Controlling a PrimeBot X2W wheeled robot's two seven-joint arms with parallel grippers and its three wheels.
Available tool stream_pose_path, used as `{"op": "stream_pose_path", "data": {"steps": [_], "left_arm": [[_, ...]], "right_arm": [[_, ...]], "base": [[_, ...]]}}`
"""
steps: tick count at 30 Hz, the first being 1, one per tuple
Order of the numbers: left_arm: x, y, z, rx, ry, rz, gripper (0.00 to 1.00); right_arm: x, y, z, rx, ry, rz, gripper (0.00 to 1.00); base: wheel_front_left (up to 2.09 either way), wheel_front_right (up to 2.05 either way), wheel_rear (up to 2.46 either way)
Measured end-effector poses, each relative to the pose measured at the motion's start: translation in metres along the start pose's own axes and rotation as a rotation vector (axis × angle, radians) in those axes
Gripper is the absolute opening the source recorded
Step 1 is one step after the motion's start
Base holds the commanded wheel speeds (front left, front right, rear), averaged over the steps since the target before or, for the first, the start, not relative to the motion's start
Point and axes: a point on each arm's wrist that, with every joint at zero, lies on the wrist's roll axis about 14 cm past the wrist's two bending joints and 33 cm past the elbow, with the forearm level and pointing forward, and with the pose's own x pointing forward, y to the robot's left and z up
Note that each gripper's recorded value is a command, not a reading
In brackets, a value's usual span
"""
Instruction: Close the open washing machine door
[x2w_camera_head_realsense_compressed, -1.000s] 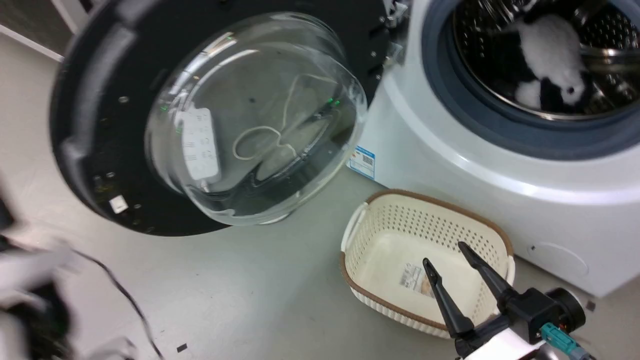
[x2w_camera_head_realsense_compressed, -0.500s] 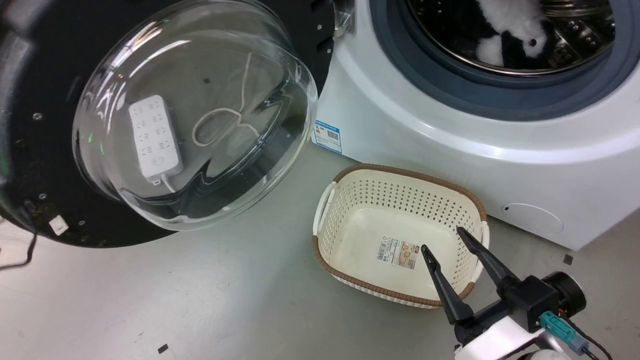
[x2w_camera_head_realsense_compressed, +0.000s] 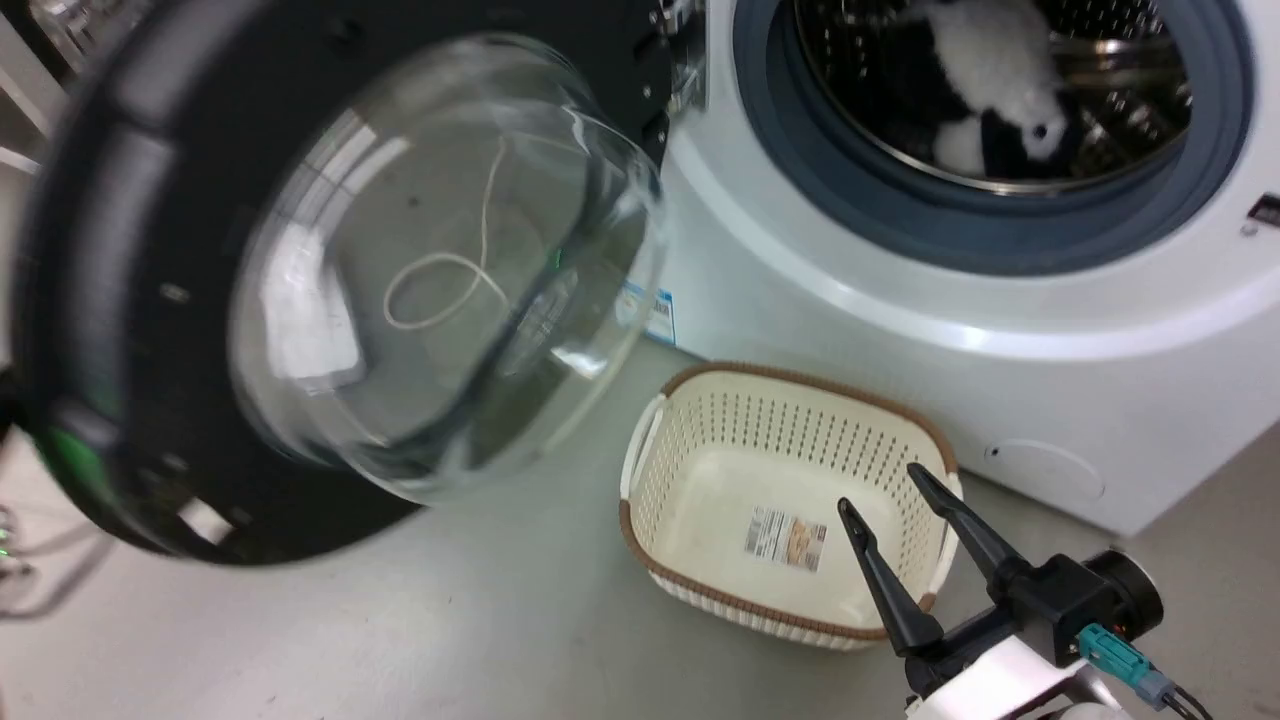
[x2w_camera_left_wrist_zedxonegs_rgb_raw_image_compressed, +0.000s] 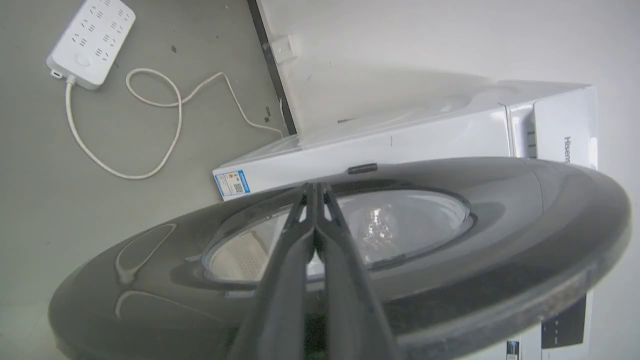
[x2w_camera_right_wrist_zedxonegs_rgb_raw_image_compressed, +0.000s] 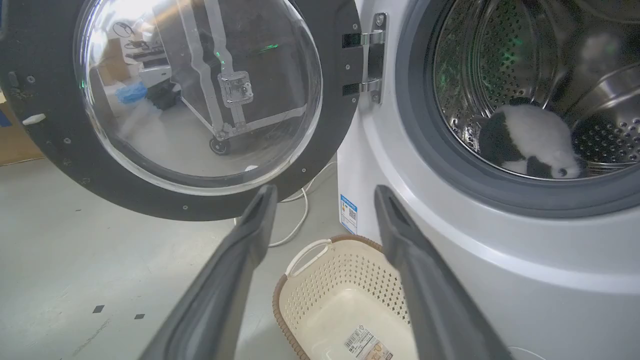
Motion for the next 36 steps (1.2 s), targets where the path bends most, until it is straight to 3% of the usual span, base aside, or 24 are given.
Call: {"op": "stream_pose_path", "data": {"steps": [7, 16, 24, 36], "left_arm": [[-0.025, -0.013, -0.077, -0.042, 0.235, -0.140, 0.00], [-0.066, -0.028, -0.185, -0.078, 0.499, -0.247, 0.00], [-0.082, -0.070, -0.279, -0.189, 0.731, -0.394, 0.00], [-0.042, -0.135, -0.390, -0.292, 0.867, -0.480, 0.00]], "right_arm": [[-0.010, 0.002, 0.022, -0.019, -0.043, -0.038, 1.00], [-0.040, -0.023, 0.046, -0.072, -0.088, -0.167, 1.00], [-0.078, -0.054, 0.053, -0.106, -0.095, -0.302, 1.00], [-0.142, -0.104, 0.045, -0.116, -0.058, -0.527, 1.00]], "base": [[0.00, 0.00, 0.00], [0.00, 0.00, 0.00], [0.00, 0.00, 0.00], [0.00, 0.00, 0.00]]}}
